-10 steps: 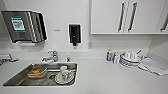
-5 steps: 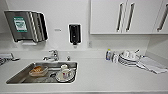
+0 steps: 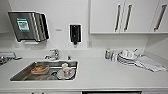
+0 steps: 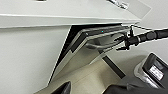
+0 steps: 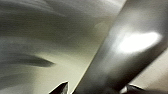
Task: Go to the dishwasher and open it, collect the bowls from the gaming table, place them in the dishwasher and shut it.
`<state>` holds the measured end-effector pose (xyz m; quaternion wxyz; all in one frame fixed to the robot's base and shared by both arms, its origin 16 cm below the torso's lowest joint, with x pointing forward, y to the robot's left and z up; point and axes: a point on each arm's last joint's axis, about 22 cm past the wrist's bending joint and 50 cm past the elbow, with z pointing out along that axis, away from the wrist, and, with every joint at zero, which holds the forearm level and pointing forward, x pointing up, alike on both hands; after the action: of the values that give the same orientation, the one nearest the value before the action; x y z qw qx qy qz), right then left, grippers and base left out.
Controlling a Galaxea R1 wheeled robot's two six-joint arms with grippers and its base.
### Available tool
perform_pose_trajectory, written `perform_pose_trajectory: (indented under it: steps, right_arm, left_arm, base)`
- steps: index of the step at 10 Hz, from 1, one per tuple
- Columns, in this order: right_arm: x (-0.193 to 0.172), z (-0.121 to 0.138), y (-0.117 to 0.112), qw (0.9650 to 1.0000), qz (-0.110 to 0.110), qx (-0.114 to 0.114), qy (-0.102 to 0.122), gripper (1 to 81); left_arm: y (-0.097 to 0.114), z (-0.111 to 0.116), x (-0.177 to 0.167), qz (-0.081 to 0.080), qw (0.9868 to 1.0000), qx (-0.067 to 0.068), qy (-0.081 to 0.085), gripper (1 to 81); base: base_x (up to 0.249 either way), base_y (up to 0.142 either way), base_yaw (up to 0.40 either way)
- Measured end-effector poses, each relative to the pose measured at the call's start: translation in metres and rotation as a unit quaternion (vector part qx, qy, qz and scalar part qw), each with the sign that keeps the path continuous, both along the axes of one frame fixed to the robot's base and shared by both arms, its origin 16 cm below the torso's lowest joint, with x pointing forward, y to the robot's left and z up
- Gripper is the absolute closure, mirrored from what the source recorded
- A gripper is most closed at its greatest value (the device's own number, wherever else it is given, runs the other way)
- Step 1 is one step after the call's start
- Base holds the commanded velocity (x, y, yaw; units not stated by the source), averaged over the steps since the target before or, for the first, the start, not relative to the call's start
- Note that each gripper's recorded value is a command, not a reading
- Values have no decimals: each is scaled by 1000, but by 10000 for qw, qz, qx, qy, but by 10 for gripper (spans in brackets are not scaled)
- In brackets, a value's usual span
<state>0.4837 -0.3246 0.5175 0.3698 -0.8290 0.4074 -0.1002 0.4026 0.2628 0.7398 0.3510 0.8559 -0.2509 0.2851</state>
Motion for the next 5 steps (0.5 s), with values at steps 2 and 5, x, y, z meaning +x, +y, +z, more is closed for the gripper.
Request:
perform_pose_trajectory:
  steps: [2,5]
  right_arm:
    - [-3,-6,8,10000,38,23,63,10]
    - [9,-13,14,10000,22,-5,-12,10]
  left_arm:
    - [0,0,0,-3,10000,4,0,10]
    - [0,0,-1,-4,10000,2,-2,10]
  base:
    - [-70,0,0]
    - [-69,0,0]
